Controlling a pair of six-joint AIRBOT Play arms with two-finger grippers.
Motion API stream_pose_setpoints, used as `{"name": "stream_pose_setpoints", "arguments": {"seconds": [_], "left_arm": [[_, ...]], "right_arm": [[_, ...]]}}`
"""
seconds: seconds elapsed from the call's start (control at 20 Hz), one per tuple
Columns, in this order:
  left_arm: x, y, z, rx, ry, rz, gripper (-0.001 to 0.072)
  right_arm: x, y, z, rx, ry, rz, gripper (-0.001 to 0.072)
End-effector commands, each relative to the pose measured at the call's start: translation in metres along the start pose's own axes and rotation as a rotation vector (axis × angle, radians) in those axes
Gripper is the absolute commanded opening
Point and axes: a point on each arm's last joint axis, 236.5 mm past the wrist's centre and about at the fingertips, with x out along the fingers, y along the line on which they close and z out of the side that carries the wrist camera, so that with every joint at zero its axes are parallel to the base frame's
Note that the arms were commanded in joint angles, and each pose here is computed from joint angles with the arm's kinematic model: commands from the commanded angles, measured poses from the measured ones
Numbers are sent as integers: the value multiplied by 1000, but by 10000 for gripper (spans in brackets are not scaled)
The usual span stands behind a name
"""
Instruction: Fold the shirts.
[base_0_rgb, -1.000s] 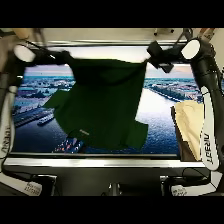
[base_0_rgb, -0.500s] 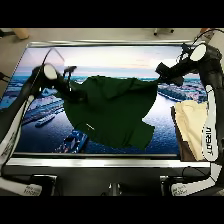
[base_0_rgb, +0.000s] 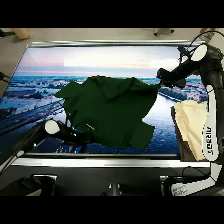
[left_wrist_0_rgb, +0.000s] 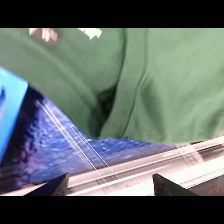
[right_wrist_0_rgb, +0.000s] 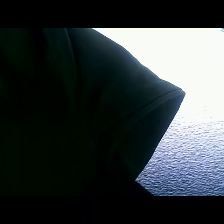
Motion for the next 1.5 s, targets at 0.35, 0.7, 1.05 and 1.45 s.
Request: {"name": "stream_pose_setpoints", "arguments": {"seconds": [0.35, 0.7, 1.05, 1.45], "left_arm": [[45, -11, 55, -247, -252, -100, 19], [-71, 53, 144, -93, -401, 44, 20], [-167, 121, 208, -144, -578, 96, 20], [-142, 134, 160, 5, -271, 145, 470]], "right_arm": [[-1, -5, -15, -36, 66, -19, 22], [8, -54, -60, -68, 250, -188, 21], [66, -14, -187, 103, 396, 124, 21], [82, 8, -205, 101, 360, 166, 20]]}}
